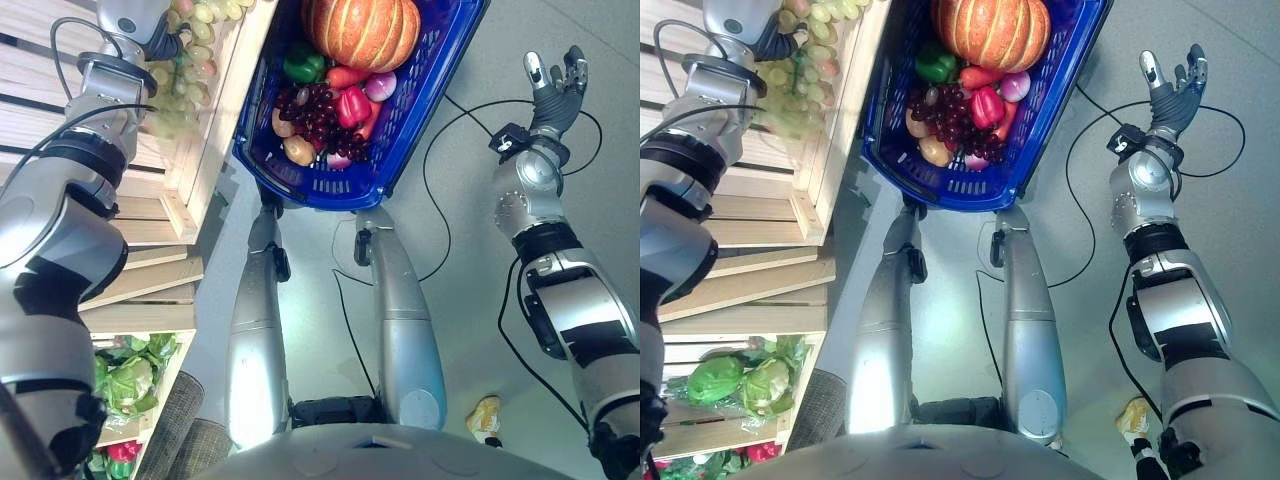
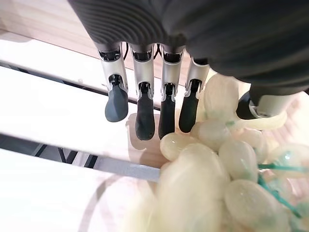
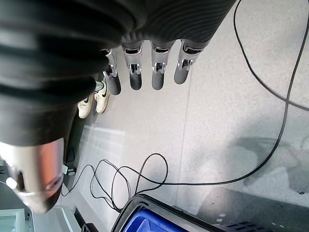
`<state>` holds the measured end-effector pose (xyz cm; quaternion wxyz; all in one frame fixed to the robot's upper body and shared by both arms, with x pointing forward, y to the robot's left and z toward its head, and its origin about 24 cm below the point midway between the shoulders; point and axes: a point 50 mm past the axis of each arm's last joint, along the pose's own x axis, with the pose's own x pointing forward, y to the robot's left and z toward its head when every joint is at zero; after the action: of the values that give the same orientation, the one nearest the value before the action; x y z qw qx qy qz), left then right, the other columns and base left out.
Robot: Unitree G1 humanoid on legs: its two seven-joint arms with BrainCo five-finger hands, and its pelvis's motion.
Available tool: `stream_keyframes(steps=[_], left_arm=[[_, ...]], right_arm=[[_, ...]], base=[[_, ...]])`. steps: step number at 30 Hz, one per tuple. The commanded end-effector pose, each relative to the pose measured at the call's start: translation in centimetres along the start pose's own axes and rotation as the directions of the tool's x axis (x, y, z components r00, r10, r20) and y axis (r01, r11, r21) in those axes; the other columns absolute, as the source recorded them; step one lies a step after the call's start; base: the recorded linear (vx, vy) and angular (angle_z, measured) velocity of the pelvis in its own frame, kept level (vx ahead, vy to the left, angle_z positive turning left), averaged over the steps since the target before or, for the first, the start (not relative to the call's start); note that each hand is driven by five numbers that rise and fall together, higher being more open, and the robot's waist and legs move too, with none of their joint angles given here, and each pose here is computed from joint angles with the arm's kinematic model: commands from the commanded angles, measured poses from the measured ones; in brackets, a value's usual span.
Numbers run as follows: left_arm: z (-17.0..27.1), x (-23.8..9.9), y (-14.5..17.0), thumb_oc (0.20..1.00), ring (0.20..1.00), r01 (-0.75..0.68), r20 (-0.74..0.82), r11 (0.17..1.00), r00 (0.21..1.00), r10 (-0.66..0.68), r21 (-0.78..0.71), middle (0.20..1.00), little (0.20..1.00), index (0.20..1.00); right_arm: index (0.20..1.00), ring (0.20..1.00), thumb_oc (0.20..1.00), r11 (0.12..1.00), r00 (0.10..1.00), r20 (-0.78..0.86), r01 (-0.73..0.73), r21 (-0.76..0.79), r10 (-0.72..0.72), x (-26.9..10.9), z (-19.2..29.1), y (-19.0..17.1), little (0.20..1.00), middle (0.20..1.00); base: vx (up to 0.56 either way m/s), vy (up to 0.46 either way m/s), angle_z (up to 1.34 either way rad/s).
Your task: Pick up fruits and vegetables into the basket
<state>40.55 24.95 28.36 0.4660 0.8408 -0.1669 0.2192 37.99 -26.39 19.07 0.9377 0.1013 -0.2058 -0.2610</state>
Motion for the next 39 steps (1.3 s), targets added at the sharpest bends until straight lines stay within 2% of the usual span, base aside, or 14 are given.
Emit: stream_keyframes(steps=[1,8,12,15,16,19,20,21,23,28,30,32,36,39], left_arm=[[-3.3,-1.4,-1.9,0.2,0.2,0.077,-0.159,0.997,0.984,-0.08,-0.025,0.2,0.2,0.2],[-3.1,-1.5,-2.2,0.2,0.2,0.094,-0.17,0.989,0.979,-0.114,-0.117,0.2,0.2,0.2],[-2.9,-1.7,-2.6,0.2,0.2,0.054,-0.24,0.905,0.956,-0.169,-0.423,0.2,0.2,0.2],[-2.6,-1.9,-2.8,0.2,0.2,-0.076,-0.304,0.668,0.924,-0.232,-0.74,0.2,0.2,0.2],[-2.6,-1.9,-2.8,0.2,0.2,-0.076,-0.304,0.668,0.924,-0.232,-0.74,0.2,0.2,0.2],[-2.1,-2.2,-2.9,0.2,0.2,-0.169,-0.285,0.386,0.921,-0.266,-0.907,0.2,0.2,0.2],[-1.9,-2.6,-3.1,0.2,0.2,-0.219,-0.275,0.226,0.927,-0.256,-0.949,0.2,0.2,0.2],[-1.8,-2.7,-3.1,0.2,0.2,-0.227,-0.274,0.201,0.928,-0.252,-0.953,0.2,0.2,0.2],[-1.3,-3.4,-3.5,0.2,0.2,-0.256,-0.253,0.019,0.94,-0.228,-0.967,0.2,0.2,0.2],[1.2,-6.0,-4.5,0.2,0.2,-0.263,-0.226,-0.25,0.96,-0.168,-0.932,0.2,0.2,0.2],[2.0,-6.9,-4.6,0.2,0.2,-0.246,-0.214,-0.307,0.967,-0.136,-0.919,0.2,0.2,0.2],[2.9,-7.6,-4.7,0.2,0.2,-0.231,-0.199,-0.327,0.972,-0.127,-0.917,0.2,0.2,0.2],[3.8,-8.2,-5.2,0.2,0.2,-0.227,-0.193,-0.236,0.969,-0.156,-0.945,0.2,0.2,0.2],[3.9,-8.6,-6.1,0.2,0.2,-0.259,-0.245,-0.042,0.945,-0.215,-0.965,0.2,0.2,0.2]], right_arm=[[1.0,1.0,1.0,1.0,0.998,0.058,0.019,0.023,-0.02,-0.2,0.6,-0.8,1.0,1.0],[1.0,1.0,1.0,1.0,0.998,0.055,0.016,0.024,-0.018,-0.3,0.5,-0.8,1.0,1.0],[1.0,1.0,1.0,1.0,0.999,0.05,0.011,0.028,-0.013,-0.5,0.3,-0.7,1.0,1.0],[1.0,1.0,1.0,0.999,0.999,0.049,-0.017,0.032,0.015,-0.9,0.2,-0.2,1.0,1.0],[1.0,1.0,1.0,0.999,0.999,0.049,-0.017,0.032,0.015,-0.9,0.2,-0.2,1.0,1.0],[1.0,1.0,1.0,0.996,0.994,0.067,-0.092,0.006,0.091,-1.6,0.1,0.8,1.0,1.0],[1.0,1.0,1.0,0.991,0.988,0.075,-0.137,-0.006,0.137,-2.3,0.0,1.3,1.0,1.0],[1.0,1.0,1.0,0.99,0.987,0.076,-0.144,-0.008,0.144,-2.4,-0.1,1.3,1.0,1.0],[1.0,1.0,1.0,0.98,0.976,0.085,-0.2,-0.025,0.201,-3.2,-0.3,1.7,1.0,1.0],[1.0,1.0,1.0,0.955,0.95,0.101,-0.293,-0.041,0.296,-5.0,-0.8,2.3,1.0,1.0],[1.0,1.0,1.0,0.945,0.938,0.116,-0.326,-0.039,0.328,-5.8,-0.9,2.6,1.0,1.0],[1.0,1.0,1.0,0.936,0.926,0.134,-0.349,-0.05,0.353,-6.3,-0.6,2.9,1.0,1.0],[1.0,1.0,1.0,0.933,0.921,0.147,-0.358,-0.046,0.36,-6.5,-0.2,3.1,1.0,1.0],[1.0,1.0,1.0,0.933,0.921,0.149,-0.358,-0.042,0.36,-6.3,0.2,3.0,1.0,1.0]], base=[[0.0,0.0,0.0],[0.0,0.0,0.0],[0.0,0.0,0.0],[0.0,0.0,0.0],[0.0,0.0,0.0],[0.0,0.0,0.0],[0.0,0.0,0.0],[0.0,0.0,0.0],[0.0,-0.007,0.02],[0.0,-0.029,0.01],[0.0,-0.034,0.03],[-0.01,-0.02,0.02],[0.0,-0.02,0.05],[0.0,-0.007,0.01]])
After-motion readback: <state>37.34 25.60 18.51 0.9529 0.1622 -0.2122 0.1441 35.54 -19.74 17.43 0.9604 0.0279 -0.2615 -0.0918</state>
